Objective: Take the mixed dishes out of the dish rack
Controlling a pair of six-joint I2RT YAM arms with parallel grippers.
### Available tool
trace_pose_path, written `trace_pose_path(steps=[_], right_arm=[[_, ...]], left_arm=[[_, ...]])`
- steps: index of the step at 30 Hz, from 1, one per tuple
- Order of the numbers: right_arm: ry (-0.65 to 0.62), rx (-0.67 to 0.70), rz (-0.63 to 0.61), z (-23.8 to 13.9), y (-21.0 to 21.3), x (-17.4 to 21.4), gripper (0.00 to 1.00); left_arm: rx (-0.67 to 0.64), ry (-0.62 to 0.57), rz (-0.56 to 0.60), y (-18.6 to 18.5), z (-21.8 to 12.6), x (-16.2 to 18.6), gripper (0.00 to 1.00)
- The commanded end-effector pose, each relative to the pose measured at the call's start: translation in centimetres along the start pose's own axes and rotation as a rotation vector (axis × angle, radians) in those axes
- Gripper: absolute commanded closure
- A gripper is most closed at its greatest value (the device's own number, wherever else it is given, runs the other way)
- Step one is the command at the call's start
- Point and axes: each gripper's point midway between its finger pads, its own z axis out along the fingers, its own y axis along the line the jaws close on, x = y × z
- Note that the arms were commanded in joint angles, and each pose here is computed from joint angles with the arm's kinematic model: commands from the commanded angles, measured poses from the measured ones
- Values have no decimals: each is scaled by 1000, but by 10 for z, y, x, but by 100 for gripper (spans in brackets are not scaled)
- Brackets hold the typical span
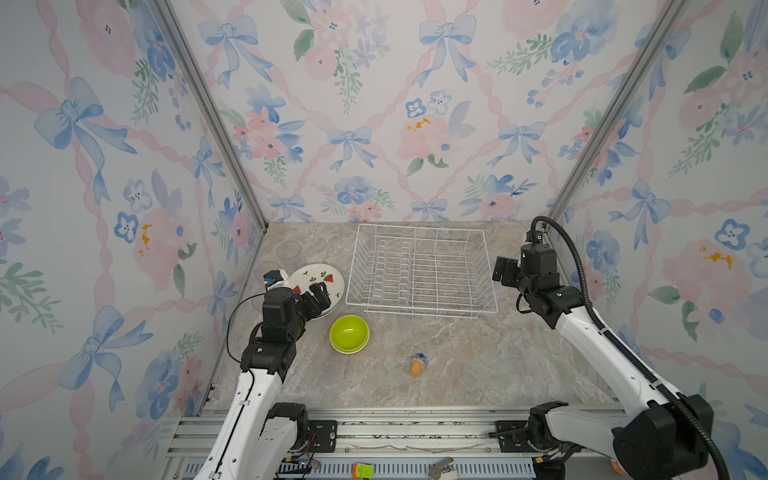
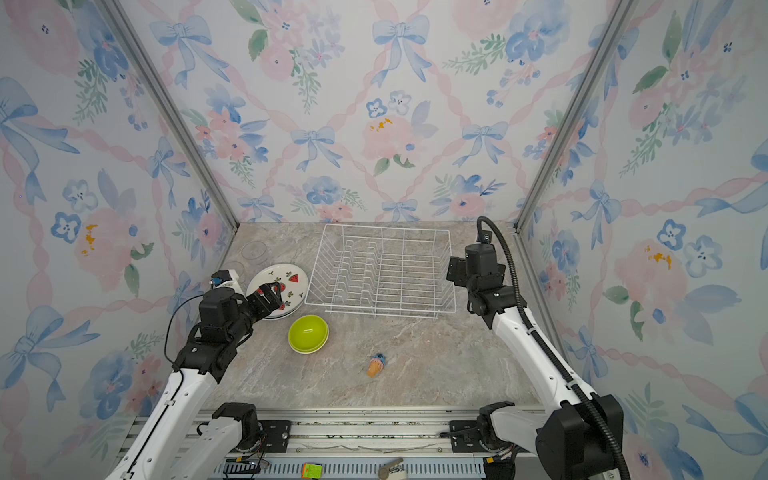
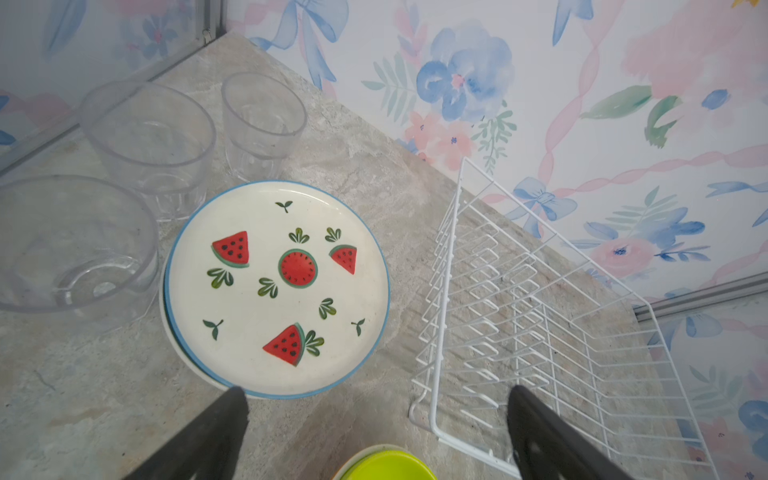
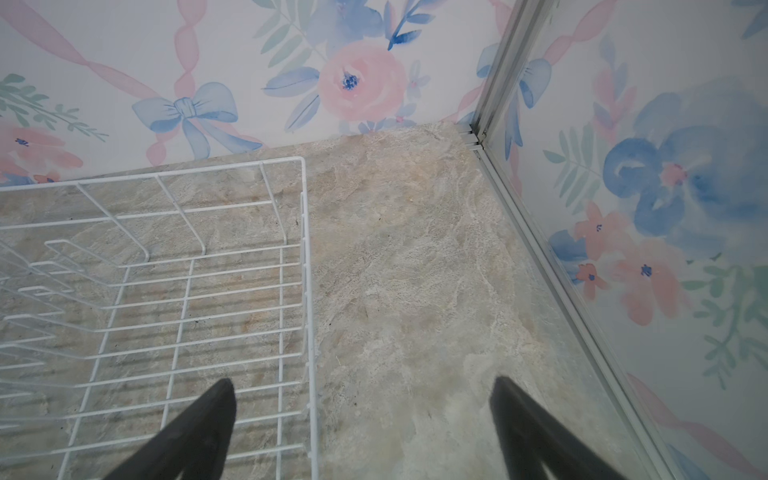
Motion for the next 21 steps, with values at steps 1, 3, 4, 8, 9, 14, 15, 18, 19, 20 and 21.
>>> trace_pose_path(steps=[1, 3, 4, 8, 9, 14, 15, 18, 19, 20, 21], right_arm=[[-5, 5, 44, 16, -7, 2, 3], [27, 14, 86, 28, -17, 8, 3], [43, 17, 105, 34, -21, 11, 3], [54, -3, 136, 51, -30, 18, 3], [56, -2, 130, 54, -31, 20, 3], [88, 35, 95, 74, -36, 37, 3], [99, 38, 93, 78, -37, 41, 3], [120, 29, 71, 90, -35, 51, 3], [118, 23, 62, 93, -34, 53, 3], [116, 17, 57, 96, -33, 55, 3], [113, 15, 55, 98, -33, 55, 3]], left_arm=[[-13, -93, -4, -1, 6, -20, 2], [-33, -105, 7, 2, 12, -21, 2], [-45, -111, 18, 4, 15, -22, 2], [-70, -127, 54, 8, 25, -25, 2], [-73, -133, 64, 8, 27, -26, 2], [-75, -175, 118, 7, 36, -33, 2], [-74, -182, 137, 6, 37, -35, 2], [-84, -197, 177, 7, 42, -37, 2], [-91, -209, 192, 8, 43, -38, 2], [-99, -214, 209, 10, 45, -38, 2], [-111, -217, 222, 11, 47, -39, 2]])
